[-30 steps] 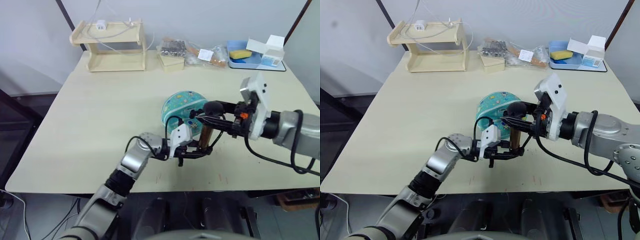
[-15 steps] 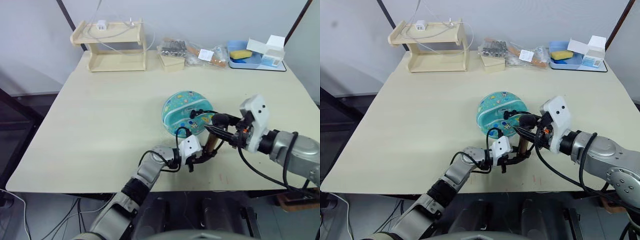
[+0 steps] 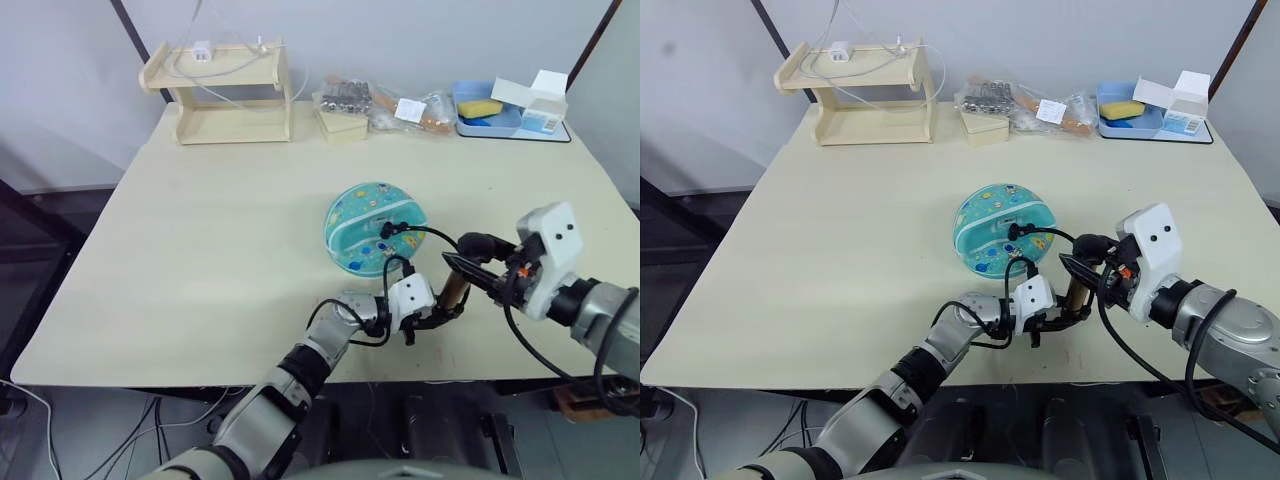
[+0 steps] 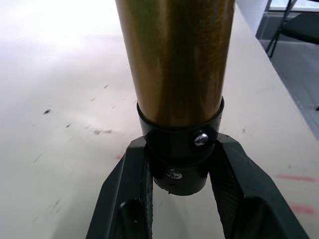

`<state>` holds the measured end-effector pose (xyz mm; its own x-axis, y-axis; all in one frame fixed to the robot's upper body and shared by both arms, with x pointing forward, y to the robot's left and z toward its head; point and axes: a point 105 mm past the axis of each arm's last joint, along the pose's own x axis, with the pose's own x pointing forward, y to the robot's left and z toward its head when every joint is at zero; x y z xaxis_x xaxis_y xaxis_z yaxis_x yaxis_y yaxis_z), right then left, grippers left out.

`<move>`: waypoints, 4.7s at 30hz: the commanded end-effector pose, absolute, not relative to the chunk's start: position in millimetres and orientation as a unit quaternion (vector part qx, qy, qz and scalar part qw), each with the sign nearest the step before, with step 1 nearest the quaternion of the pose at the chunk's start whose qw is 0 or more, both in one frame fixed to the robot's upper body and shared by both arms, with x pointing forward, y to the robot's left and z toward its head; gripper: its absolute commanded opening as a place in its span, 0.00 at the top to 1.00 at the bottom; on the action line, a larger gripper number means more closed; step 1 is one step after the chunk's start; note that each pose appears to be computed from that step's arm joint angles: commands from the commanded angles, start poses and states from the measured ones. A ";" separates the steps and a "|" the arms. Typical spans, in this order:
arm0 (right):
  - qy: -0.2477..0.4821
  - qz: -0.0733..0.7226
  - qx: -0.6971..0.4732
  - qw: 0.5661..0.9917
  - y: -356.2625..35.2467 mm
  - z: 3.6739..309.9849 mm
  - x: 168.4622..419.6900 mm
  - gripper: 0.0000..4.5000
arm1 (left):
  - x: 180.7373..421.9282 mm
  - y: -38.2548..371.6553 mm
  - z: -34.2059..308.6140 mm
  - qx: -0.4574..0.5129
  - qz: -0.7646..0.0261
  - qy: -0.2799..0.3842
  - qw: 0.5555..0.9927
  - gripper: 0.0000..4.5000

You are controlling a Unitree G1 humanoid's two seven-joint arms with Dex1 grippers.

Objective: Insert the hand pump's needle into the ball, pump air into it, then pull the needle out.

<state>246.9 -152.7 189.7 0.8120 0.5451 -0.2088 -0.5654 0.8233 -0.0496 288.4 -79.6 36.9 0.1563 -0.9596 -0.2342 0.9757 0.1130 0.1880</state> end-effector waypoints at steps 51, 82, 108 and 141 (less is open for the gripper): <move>-0.050 0.292 -0.081 0.952 -162.8 266.0 235.5 0.53 | 295.4 -47.9 13.3 0.208 -0.715 0.075 0.663 0.76; 0.160 0.264 -0.065 0.949 -166.4 122.0 240.5 0.53 | 284.1 -59.0 -17.1 0.223 -0.672 0.112 0.698 0.76; -0.088 0.259 -0.053 0.960 -183.2 302.9 221.2 0.53 | 281.9 -63.4 -23.6 0.211 -0.667 0.125 0.704 0.76; 0.003 0.253 -0.064 0.965 -176.7 181.0 249.1 0.53 | 278.4 -72.0 -25.3 0.201 -0.657 0.128 0.715 0.76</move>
<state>248.1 -168.6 142.8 0.8428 0.5219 -0.1320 -0.5311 0.8460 -0.0464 291.0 -77.4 -1.8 0.1484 -0.9207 -0.3611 0.9826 0.0961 0.1587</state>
